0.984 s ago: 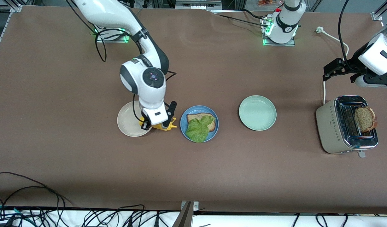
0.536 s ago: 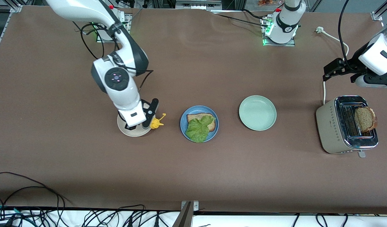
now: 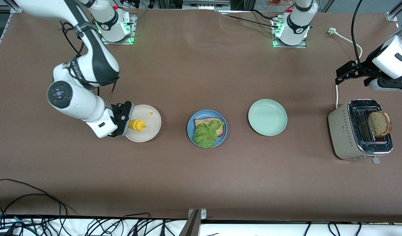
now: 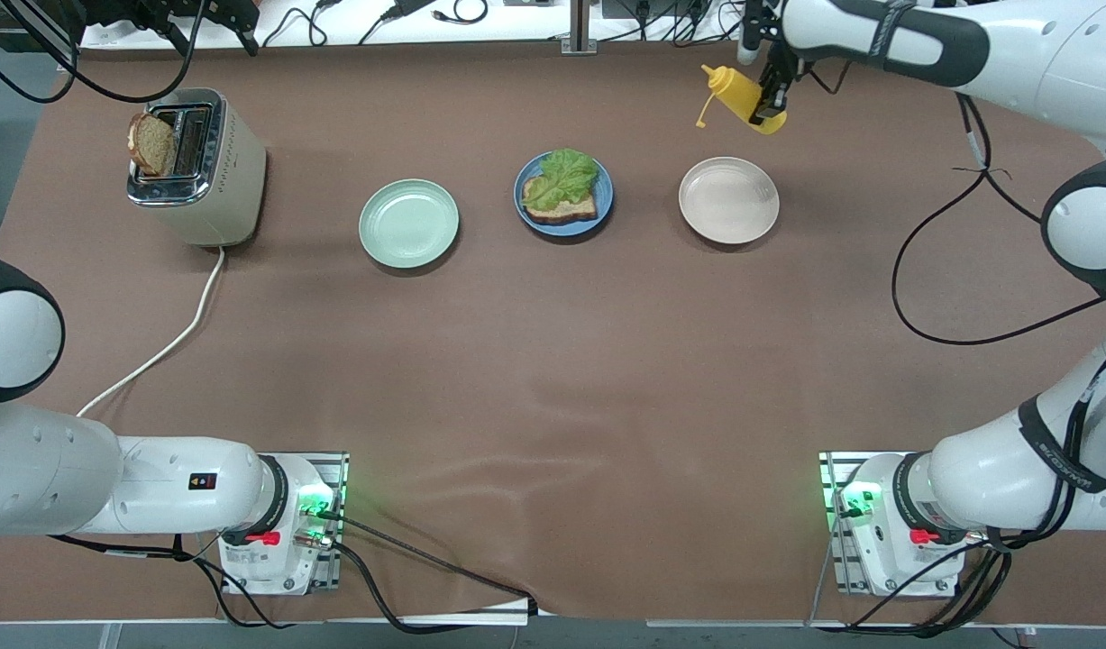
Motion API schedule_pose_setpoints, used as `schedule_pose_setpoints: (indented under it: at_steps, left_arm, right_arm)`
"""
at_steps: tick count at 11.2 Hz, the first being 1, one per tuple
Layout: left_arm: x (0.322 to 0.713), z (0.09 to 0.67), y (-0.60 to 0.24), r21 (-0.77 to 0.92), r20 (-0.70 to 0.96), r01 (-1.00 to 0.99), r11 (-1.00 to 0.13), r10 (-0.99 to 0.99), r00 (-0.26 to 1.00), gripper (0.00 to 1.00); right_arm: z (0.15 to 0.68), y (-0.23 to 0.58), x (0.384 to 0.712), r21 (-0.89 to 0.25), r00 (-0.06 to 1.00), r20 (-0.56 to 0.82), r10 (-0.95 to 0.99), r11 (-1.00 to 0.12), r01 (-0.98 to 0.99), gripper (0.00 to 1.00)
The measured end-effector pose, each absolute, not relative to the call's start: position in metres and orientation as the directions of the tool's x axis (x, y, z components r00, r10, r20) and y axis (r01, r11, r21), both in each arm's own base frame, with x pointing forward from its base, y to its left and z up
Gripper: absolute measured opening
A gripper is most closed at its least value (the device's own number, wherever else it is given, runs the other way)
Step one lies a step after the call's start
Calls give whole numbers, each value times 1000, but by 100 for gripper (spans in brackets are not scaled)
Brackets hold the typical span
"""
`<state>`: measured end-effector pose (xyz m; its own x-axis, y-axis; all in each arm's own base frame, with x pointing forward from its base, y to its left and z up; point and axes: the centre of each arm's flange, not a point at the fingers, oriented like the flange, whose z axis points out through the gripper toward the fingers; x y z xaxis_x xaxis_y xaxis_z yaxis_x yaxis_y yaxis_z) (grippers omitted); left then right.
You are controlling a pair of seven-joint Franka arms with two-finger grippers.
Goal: Make sandwich in blue plate with both arms
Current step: 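Carry the yellow bottle back beside the white plate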
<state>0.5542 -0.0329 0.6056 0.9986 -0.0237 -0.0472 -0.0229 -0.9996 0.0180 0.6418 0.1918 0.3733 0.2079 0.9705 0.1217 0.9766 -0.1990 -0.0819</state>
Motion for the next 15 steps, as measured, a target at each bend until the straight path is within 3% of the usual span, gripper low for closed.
schedule_pose_setpoints:
  at_steps: [6,15]
  left_arm:
    - [554,605,-33,18,-47,-23,-1000,-24,999,100]
    - [555,604,-33,18,-50,-23,-1000,-24,998,100]
  right_arm:
    - [352,51,650,-219,133,374,918,-53,974,18]
    - [221,-32,641,-204,83,726,682,99,974,18]
